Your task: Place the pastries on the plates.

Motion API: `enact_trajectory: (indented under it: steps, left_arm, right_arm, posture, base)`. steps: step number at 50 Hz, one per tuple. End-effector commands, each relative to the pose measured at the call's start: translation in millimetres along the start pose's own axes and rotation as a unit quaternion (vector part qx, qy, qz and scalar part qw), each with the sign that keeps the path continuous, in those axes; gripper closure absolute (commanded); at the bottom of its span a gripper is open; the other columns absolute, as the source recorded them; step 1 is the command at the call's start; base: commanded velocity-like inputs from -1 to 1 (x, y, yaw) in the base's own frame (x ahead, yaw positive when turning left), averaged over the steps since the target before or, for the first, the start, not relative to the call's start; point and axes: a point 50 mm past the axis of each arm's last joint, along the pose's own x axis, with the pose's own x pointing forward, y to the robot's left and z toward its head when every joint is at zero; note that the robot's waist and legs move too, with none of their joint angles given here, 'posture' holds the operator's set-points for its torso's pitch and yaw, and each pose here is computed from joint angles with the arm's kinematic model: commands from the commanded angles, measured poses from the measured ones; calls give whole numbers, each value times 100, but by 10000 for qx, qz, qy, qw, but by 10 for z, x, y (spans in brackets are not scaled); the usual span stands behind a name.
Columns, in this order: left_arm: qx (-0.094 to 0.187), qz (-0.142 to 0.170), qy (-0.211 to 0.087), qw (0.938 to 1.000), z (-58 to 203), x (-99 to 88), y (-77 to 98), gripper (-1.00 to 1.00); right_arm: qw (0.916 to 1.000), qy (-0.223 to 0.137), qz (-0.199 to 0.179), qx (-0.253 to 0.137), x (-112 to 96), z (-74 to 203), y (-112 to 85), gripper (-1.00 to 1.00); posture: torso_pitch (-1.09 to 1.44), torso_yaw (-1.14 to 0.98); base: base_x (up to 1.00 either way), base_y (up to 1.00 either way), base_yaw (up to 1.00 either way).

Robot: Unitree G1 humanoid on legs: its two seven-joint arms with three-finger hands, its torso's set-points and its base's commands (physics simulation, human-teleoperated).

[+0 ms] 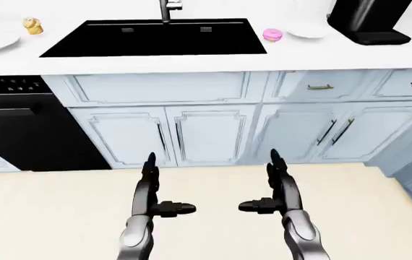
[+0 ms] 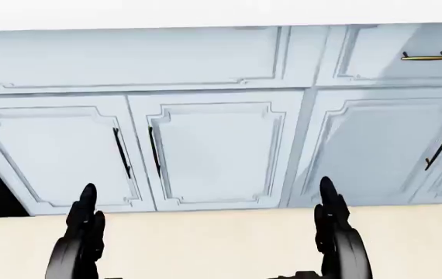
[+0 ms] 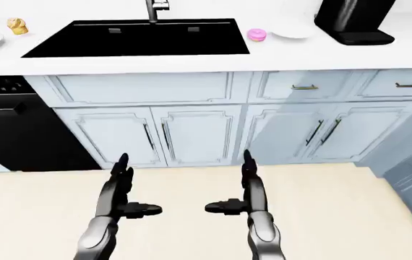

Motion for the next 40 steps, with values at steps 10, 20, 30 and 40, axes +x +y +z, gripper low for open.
enact_trajectory:
  steps: [10,20,30,40]
  left_arm:
    - [540,-137,-1483,9874,1219,214,20,-100]
    - [856,-159,-1771,9803,1774,405,95,-100]
    - [943,32,-2028,9747,2141,456,241,-100]
    - [974,255,-2142,9716,2282,382,369,-100]
  right_arm:
    - [9821,-1880,38,-85,-50,1381,25,-100]
    - [9736,-2275,41,-200,45,1919,-31,-100]
    - [9660,-2557,27,-376,73,2284,-59,-100]
    - [9648,-2593,72,-426,78,2269,7,-100]
  posture:
    - [0,0]
    - [0,0]
    - [0,0]
    - [0,0]
  base:
    - [6,-53,0]
    - [14,-83,0]
    - [14,-83,0]
    - [29,-21,0]
